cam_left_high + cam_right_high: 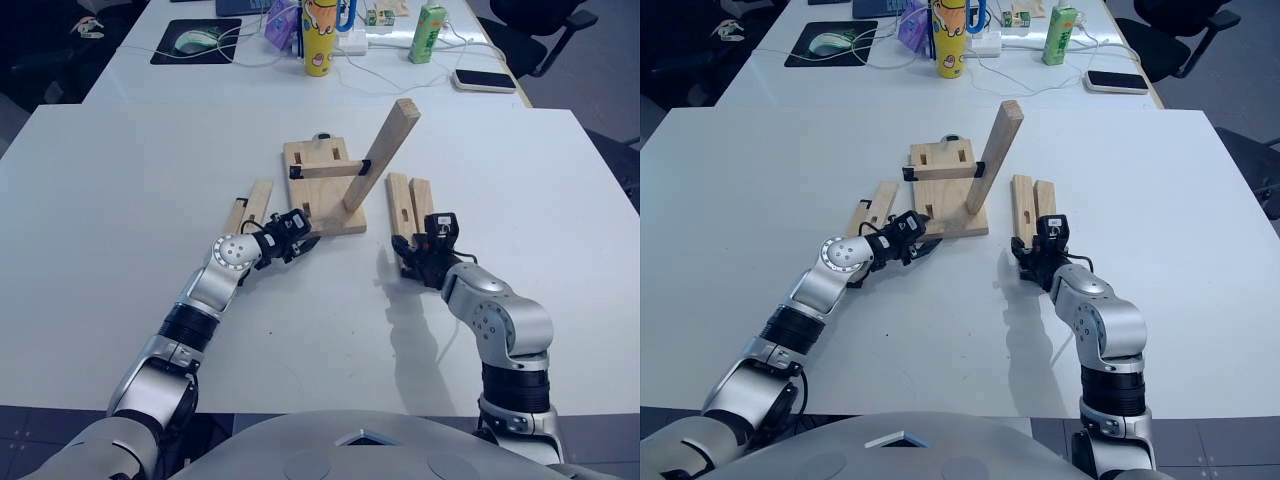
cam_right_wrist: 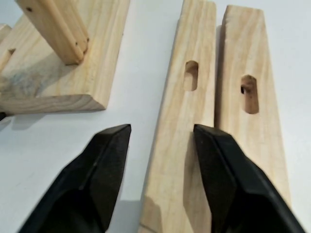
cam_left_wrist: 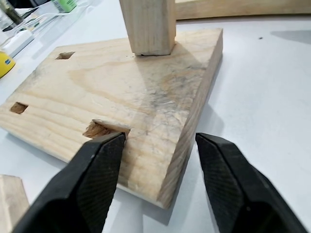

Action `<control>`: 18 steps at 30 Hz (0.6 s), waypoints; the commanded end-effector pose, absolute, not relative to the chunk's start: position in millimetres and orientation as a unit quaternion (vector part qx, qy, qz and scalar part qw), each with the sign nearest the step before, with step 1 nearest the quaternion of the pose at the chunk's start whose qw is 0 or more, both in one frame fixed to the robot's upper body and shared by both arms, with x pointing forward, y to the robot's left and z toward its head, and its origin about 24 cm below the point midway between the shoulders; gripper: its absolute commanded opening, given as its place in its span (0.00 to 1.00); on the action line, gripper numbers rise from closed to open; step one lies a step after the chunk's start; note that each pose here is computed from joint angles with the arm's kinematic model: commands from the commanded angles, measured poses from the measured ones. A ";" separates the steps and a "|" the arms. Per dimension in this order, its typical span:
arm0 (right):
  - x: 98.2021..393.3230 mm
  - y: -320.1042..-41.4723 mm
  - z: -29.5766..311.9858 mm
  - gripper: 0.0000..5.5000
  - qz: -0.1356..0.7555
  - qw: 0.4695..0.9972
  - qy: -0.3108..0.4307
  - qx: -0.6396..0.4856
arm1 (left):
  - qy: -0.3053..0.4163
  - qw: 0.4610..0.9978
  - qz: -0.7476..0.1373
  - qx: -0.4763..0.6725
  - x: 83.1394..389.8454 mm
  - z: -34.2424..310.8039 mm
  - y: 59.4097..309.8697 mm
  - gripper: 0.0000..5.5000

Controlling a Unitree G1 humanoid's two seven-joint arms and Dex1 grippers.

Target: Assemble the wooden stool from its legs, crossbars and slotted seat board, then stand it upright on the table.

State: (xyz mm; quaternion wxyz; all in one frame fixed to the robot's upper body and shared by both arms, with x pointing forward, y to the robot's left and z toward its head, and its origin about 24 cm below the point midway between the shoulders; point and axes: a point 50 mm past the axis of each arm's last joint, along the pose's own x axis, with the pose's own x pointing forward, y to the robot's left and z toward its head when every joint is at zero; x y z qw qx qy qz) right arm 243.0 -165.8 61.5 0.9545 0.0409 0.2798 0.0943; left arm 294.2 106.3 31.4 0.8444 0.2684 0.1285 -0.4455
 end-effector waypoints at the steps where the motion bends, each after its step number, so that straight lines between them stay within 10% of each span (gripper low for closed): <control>1: 246.7 -166.4 62.6 0.43 0.084 0.953 0.289 0.021 | 0.199 0.813 -0.476 0.269 278.1 4.9 115.3 0.49; 18: 249.1 -154.2 48.4 0.32 0.066 0.929 0.361 -0.052 | 0.194 0.797 -0.496 0.286 275.0 6.3 119.1 0.49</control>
